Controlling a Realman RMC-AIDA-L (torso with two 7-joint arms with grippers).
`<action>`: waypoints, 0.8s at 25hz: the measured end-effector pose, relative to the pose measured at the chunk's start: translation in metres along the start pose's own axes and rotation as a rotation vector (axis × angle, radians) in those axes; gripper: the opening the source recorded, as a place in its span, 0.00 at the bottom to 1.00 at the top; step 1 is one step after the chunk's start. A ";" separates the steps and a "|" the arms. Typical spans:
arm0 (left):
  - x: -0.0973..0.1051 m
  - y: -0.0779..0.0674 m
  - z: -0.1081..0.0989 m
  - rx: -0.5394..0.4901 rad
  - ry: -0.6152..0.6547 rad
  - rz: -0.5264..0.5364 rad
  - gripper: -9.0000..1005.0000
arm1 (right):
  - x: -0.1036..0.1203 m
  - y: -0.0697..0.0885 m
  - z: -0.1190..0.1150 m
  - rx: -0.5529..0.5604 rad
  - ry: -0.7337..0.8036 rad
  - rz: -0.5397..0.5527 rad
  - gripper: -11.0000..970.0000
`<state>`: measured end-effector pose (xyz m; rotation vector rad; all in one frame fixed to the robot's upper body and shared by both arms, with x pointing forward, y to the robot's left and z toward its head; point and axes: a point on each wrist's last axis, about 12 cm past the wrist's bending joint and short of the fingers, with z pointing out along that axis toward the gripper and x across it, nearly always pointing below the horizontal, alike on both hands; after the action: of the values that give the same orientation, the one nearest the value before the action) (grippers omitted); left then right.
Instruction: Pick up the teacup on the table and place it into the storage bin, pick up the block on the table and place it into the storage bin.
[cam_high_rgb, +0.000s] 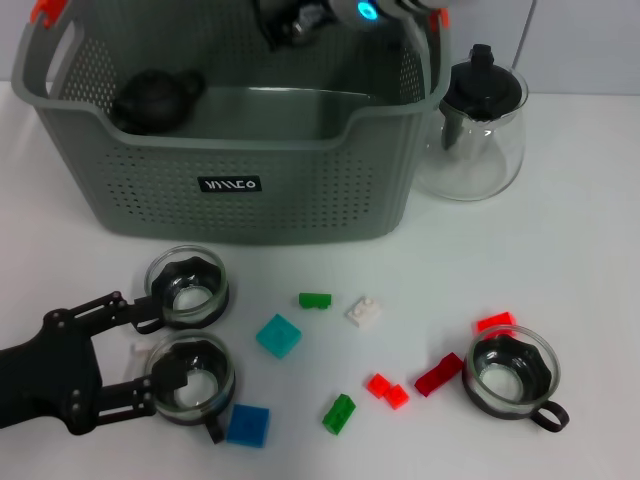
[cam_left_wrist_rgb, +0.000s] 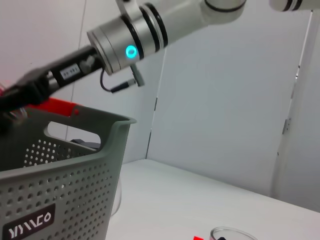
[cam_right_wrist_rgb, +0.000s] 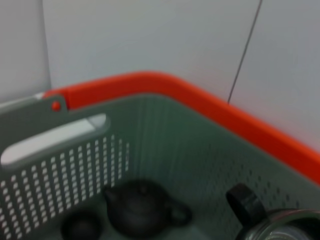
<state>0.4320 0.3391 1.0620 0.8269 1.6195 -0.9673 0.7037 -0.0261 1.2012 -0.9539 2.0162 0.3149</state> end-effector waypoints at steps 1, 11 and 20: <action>0.000 0.000 0.000 0.001 0.000 -0.001 0.82 | 0.005 -0.002 0.000 -0.004 0.012 0.010 0.07; 0.002 -0.002 0.003 0.012 0.001 -0.014 0.82 | 0.033 -0.004 0.000 -0.033 0.082 0.041 0.08; 0.004 -0.004 0.003 0.013 0.001 -0.023 0.82 | 0.042 -0.006 -0.001 -0.044 0.108 0.060 0.08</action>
<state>0.4293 0.3350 1.0588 0.8193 1.6280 -0.9943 0.6934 -0.0525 1.1692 -0.9573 2.1475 0.3481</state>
